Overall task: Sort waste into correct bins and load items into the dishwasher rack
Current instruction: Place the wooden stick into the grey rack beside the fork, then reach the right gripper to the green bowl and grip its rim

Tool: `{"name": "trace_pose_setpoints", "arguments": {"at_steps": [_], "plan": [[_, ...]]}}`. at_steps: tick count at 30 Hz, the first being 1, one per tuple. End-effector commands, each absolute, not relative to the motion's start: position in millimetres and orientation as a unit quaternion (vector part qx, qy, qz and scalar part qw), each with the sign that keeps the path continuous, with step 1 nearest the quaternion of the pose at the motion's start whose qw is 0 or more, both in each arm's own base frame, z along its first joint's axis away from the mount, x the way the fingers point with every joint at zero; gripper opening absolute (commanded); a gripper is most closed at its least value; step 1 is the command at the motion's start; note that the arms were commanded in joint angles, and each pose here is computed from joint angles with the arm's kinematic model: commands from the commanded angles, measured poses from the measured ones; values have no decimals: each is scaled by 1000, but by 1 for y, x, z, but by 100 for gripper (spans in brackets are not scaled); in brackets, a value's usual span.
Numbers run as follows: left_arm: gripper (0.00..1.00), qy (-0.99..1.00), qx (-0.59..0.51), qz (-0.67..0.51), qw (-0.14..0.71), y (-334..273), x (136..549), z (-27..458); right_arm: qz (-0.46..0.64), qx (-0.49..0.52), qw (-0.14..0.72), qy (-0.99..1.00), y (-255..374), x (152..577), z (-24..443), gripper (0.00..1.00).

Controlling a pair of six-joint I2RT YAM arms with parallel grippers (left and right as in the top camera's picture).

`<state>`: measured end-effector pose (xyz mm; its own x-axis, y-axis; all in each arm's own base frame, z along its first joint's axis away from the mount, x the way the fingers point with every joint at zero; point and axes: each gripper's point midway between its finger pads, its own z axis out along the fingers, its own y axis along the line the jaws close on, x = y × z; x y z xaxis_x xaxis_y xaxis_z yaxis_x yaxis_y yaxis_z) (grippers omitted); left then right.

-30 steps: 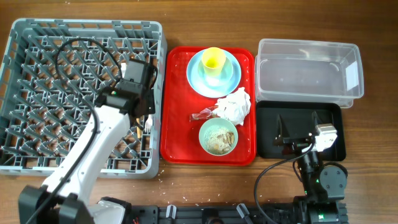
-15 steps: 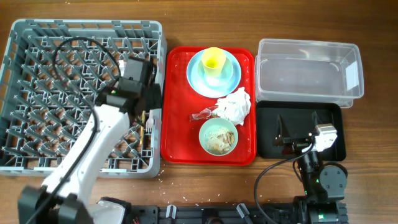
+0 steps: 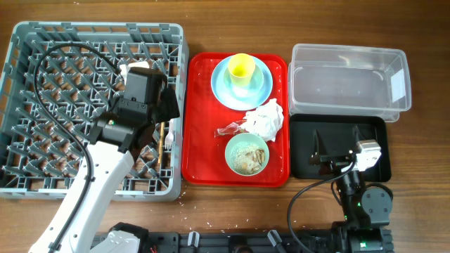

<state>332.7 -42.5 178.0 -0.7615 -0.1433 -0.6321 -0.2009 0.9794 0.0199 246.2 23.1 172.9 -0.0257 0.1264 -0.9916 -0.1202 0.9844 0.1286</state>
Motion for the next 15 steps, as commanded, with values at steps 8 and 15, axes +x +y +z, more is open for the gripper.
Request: {"name": "trace_pose_setpoints", "arguments": {"at_steps": [8,15], "plan": [[100,936,-98,47,335,-41,333,178,116,18,696,708,26,246,174,100],[100,936,-98,47,335,-41,333,178,304,26,683,664,65,231,221,100]]}}
